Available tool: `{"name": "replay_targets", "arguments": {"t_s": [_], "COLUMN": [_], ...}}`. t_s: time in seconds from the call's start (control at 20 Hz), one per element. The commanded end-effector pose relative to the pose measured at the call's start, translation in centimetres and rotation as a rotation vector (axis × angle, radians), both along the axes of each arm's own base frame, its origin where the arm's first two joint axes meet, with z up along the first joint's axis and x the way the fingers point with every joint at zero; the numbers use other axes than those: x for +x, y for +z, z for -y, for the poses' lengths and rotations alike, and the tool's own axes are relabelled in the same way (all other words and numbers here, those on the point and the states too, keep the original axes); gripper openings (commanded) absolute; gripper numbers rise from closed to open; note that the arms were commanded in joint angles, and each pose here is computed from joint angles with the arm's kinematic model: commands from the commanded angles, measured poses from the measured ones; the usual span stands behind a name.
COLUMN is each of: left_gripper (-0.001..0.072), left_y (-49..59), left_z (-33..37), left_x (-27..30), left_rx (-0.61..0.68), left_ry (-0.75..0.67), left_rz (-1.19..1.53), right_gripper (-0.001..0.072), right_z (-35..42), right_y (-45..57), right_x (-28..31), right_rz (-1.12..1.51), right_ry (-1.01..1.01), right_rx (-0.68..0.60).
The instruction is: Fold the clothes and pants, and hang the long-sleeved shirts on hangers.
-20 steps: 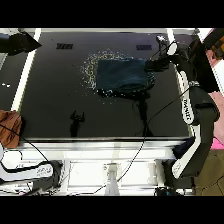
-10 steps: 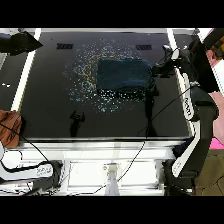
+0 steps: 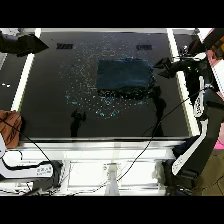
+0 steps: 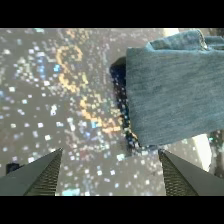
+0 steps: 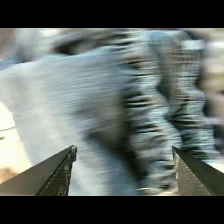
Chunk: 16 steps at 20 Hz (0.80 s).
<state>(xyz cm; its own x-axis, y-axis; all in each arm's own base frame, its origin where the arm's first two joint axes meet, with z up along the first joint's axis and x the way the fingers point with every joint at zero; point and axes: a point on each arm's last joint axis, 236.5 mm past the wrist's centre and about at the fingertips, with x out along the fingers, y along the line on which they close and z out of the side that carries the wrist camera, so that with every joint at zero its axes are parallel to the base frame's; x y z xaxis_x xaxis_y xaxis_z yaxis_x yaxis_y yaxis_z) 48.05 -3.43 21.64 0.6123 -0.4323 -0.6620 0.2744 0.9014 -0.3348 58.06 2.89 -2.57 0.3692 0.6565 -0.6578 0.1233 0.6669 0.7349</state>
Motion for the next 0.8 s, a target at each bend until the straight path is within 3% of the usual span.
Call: {"name": "replay_targets", "arguments": {"t_s": [0.0,0.45,0.75], "left_gripper": [0.0692,0.0691,0.0691], "left_y": [-0.8,-1.0,-1.0], "left_z": [1.2,2.3,2.4], "left_x": [0.2,0.0,0.0], "left_rx": [-0.006,-0.005,-0.005], "left_ry": [-0.027,-0.054,-0.055], "left_rz": [-0.017,-0.026,-0.027], "right_gripper": [0.0699,0.0697,0.0698], "right_z": [-3.6,-0.9,1.6], "right_y": [1.0,-5.6,-5.5], "right_x": [0.0,3.1,2.6], "right_rz": [0.063,0.154,0.149], "right_ry": [0.094,0.154,0.232], "right_rx": [0.032,-0.727,-0.931]}}
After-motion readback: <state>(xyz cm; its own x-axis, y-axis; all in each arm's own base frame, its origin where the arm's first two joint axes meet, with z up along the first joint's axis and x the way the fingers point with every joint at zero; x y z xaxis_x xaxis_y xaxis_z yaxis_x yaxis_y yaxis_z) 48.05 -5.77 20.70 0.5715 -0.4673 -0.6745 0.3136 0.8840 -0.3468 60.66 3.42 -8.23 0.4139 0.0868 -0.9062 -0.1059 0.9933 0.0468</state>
